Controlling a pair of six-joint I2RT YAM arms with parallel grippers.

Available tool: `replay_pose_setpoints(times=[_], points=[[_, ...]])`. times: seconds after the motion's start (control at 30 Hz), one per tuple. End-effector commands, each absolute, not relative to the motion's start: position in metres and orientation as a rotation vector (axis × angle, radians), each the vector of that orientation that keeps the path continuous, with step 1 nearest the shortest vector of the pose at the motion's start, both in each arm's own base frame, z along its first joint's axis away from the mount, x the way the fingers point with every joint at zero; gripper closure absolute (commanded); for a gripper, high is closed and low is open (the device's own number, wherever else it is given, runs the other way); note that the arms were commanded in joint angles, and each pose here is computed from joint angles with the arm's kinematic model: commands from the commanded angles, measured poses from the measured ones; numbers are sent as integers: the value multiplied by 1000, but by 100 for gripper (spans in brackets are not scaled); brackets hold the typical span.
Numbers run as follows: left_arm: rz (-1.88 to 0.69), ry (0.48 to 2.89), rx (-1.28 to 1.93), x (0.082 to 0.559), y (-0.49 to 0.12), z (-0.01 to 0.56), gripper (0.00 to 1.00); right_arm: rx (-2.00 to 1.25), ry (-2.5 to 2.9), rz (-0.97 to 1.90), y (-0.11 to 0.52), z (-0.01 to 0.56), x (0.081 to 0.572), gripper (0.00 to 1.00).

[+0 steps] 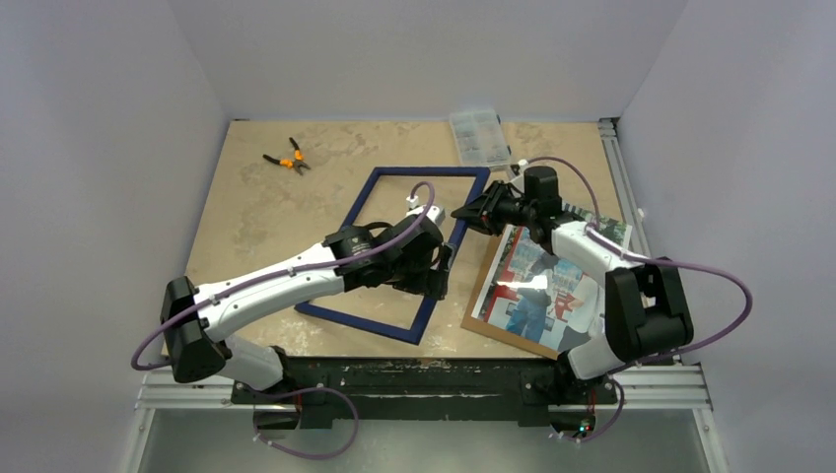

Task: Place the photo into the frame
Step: Turn over the photo frame at the center of the board.

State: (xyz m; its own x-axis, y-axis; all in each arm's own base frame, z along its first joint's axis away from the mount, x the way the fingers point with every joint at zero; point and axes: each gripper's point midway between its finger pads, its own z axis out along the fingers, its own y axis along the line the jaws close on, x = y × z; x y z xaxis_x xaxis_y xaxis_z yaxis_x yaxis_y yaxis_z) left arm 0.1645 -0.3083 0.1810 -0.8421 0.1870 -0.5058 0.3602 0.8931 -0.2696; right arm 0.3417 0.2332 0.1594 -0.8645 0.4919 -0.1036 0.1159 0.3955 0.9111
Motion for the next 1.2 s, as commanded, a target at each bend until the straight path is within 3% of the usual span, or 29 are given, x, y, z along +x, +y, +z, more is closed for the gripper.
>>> replay_pose_setpoints(times=[0.0,0.3,0.6,0.83,1.0,1.17], points=[[-536,2434,390,173,-310,216,10,456,2264,1282,217,200,347,100],[-265,2332,548,168,-325,234,6,599,2320,1116,196,218,332,100],[359,2216,568,183,-315,240,16,614,2328,1119,196,228,327,100],[504,2192,570,188,-313,231,23,595,2334,1149,199,233,323,100],[526,2175,550,190,-307,233,40,574,2338,1176,202,235,319,100],[568,2167,535,193,-301,235,67,531,2323,1214,205,239,316,100]])
